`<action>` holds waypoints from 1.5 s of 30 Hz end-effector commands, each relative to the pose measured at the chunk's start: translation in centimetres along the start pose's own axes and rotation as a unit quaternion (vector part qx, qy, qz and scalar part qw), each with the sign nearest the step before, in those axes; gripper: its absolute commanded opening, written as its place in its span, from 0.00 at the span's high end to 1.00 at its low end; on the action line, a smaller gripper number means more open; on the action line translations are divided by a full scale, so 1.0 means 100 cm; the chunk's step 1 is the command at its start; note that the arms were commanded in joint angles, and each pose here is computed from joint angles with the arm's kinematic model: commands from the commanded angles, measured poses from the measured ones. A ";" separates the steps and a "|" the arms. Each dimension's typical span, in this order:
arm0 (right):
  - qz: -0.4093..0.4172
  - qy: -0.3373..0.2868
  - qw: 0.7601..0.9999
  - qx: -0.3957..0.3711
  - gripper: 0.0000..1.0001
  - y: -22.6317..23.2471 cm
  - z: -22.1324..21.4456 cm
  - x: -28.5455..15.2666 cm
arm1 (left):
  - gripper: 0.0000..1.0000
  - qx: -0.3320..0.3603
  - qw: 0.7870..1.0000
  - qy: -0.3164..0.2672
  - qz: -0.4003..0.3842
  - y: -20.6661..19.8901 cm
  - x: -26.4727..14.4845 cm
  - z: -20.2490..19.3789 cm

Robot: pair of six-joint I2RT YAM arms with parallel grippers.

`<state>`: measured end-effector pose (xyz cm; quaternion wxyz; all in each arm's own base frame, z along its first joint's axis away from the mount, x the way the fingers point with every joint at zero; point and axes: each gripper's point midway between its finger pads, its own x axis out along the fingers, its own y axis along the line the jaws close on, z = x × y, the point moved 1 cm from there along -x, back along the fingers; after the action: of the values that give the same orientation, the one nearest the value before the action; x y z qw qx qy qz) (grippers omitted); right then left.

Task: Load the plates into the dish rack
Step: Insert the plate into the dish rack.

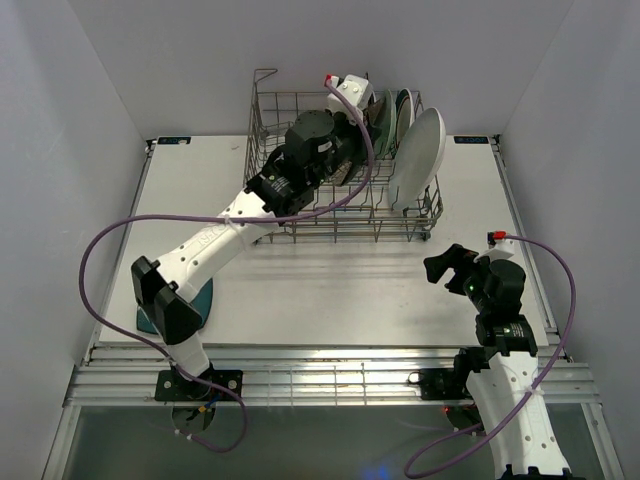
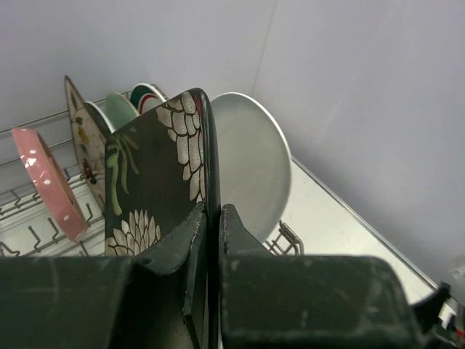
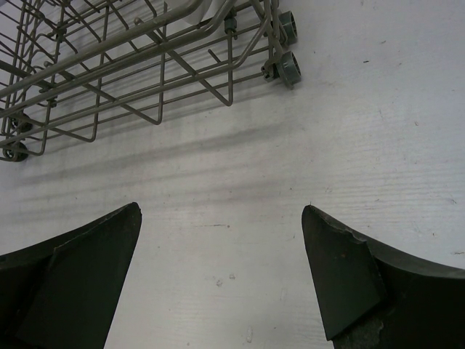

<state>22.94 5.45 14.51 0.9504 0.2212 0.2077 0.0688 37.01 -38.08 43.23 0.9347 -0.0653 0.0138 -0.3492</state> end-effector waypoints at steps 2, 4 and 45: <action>0.016 -0.017 1.000 -0.006 0.03 0.006 0.008 -0.001 | 1.00 -0.034 0.990 -0.128 0.059 0.005 -0.008 0.079; 0.016 -0.017 1.000 -0.006 0.04 0.006 0.008 -0.001 | 1.00 -0.044 0.986 -0.141 0.071 0.001 -0.007 0.084; 0.007 -0.018 1.000 0.002 0.03 0.003 0.006 -0.004 | 1.00 -0.284 0.940 -0.173 0.074 -0.040 0.061 0.066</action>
<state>22.55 5.45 14.69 0.9504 0.2247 0.2042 0.0681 41.56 -45.39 41.21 0.9359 -0.2917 0.0285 -0.1957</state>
